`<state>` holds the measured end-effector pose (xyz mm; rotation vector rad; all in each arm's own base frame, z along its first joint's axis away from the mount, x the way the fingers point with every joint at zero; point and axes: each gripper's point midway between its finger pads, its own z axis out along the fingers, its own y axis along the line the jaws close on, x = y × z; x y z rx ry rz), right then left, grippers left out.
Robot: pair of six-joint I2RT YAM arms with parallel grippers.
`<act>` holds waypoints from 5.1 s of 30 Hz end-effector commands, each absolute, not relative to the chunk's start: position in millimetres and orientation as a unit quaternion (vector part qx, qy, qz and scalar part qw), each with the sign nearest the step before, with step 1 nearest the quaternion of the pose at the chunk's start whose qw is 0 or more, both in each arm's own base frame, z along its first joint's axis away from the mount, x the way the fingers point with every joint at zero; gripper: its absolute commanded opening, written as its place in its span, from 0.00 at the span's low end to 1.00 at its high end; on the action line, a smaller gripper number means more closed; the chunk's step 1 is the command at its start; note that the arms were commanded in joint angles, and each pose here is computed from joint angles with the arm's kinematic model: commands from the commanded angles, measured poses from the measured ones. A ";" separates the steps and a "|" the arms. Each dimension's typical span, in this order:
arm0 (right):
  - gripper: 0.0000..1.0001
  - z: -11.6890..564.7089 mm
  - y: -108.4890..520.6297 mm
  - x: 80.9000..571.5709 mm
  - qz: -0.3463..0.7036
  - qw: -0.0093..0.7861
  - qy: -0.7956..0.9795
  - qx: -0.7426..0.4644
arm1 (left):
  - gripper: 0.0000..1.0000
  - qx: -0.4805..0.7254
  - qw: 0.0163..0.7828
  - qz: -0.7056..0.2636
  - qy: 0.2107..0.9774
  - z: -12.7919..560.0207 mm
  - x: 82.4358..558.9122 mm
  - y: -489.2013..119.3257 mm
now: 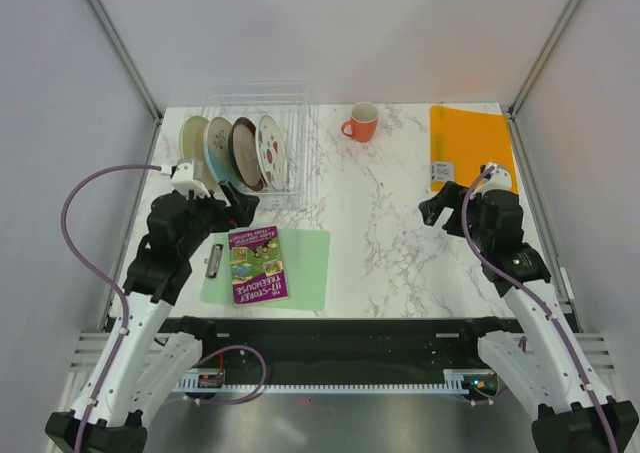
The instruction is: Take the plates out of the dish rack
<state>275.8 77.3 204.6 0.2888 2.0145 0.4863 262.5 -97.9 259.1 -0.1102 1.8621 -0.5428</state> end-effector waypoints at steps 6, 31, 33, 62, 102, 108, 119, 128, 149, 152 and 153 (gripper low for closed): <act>0.98 183.2 66.9 283.6 0.160 0.495 0.846 0.114 | 1.00 -0.048 0.514 -0.233 0.824 250.9 300.8 -113.5; 0.98 156.2 61.7 290.1 0.130 0.464 0.869 0.112 | 0.86 -0.032 0.602 -0.010 0.798 262.9 462.2 -109.2; 0.98 153.5 61.8 290.8 0.129 0.461 0.871 0.112 | 0.84 -0.038 0.599 0.005 0.800 254.8 470.8 -108.1; 0.98 154.3 61.2 290.0 0.127 0.458 0.872 0.115 | 0.02 0.002 0.654 0.179 0.735 334.0 473.0 -149.6; 0.98 187.3 141.4 280.3 0.377 0.461 0.801 0.064 | 0.02 0.095 0.478 -0.493 0.721 321.2 280.3 -321.9; 0.95 190.8 156.8 276.1 0.427 0.450 0.783 0.047 | 0.02 0.089 0.459 -0.517 0.717 309.5 283.0 -333.7; 0.00 192.3 167.9 271.9 0.471 0.428 0.770 0.047 | 0.02 0.074 0.454 -0.514 0.724 290.4 299.9 -340.6; 0.00 190.8 85.7 290.4 0.269 0.497 0.813 0.138 | 0.74 0.036 0.504 -0.250 0.826 225.8 323.8 -252.6; 0.01 71.7 77.2 293.3 0.250 0.361 0.877 0.196 | 1.00 -0.047 0.629 -0.157 0.759 271.2 274.5 -135.5; 0.08 45.6 73.6 285.6 0.229 0.319 0.895 0.211 | 1.00 -0.046 0.628 -0.151 0.762 270.1 274.6 -134.1; 0.10 33.5 74.2 281.6 0.225 0.298 0.903 0.214 | 1.00 -0.046 0.627 -0.151 0.762 269.6 275.1 -134.5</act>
